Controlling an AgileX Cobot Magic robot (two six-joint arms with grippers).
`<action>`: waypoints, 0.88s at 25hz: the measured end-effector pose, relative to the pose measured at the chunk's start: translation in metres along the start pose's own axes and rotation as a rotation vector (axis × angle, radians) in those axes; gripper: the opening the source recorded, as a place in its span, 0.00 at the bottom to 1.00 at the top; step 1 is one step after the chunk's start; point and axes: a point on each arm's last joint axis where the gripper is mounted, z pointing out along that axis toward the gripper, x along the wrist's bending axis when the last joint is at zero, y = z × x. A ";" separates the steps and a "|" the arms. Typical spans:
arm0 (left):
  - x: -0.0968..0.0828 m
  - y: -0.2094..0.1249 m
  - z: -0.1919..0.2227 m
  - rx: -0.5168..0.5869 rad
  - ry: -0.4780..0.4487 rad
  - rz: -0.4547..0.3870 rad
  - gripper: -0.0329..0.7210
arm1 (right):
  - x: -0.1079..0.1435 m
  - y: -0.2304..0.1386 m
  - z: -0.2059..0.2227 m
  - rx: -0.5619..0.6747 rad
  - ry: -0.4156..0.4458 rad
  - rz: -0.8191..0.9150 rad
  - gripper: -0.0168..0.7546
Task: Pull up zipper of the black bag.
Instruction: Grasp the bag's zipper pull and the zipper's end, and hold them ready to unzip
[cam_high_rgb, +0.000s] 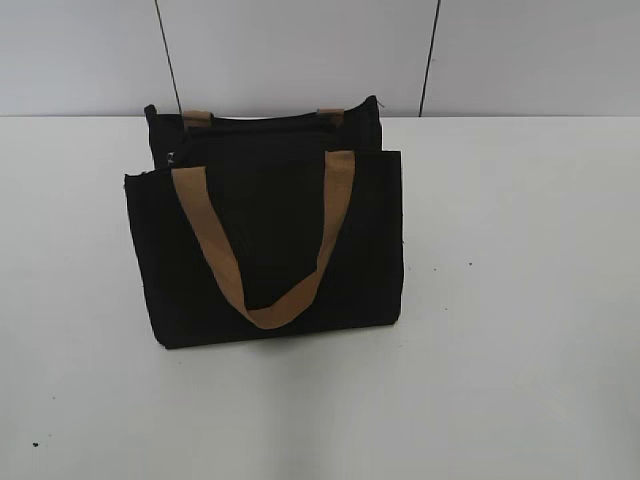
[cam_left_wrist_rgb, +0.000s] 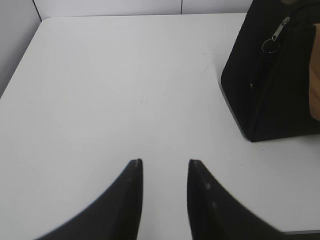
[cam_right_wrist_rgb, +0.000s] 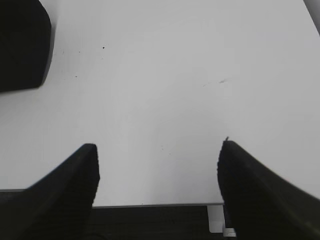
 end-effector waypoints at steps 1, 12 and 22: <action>0.000 0.000 0.000 0.000 0.000 0.000 0.36 | 0.000 0.000 0.000 0.000 0.000 0.000 0.75; 0.000 0.000 0.000 0.000 0.000 0.000 0.36 | 0.000 0.000 0.000 0.000 0.000 0.000 0.75; 0.000 0.000 0.000 0.000 -0.001 0.000 0.36 | 0.000 0.000 0.000 0.000 0.000 0.000 0.75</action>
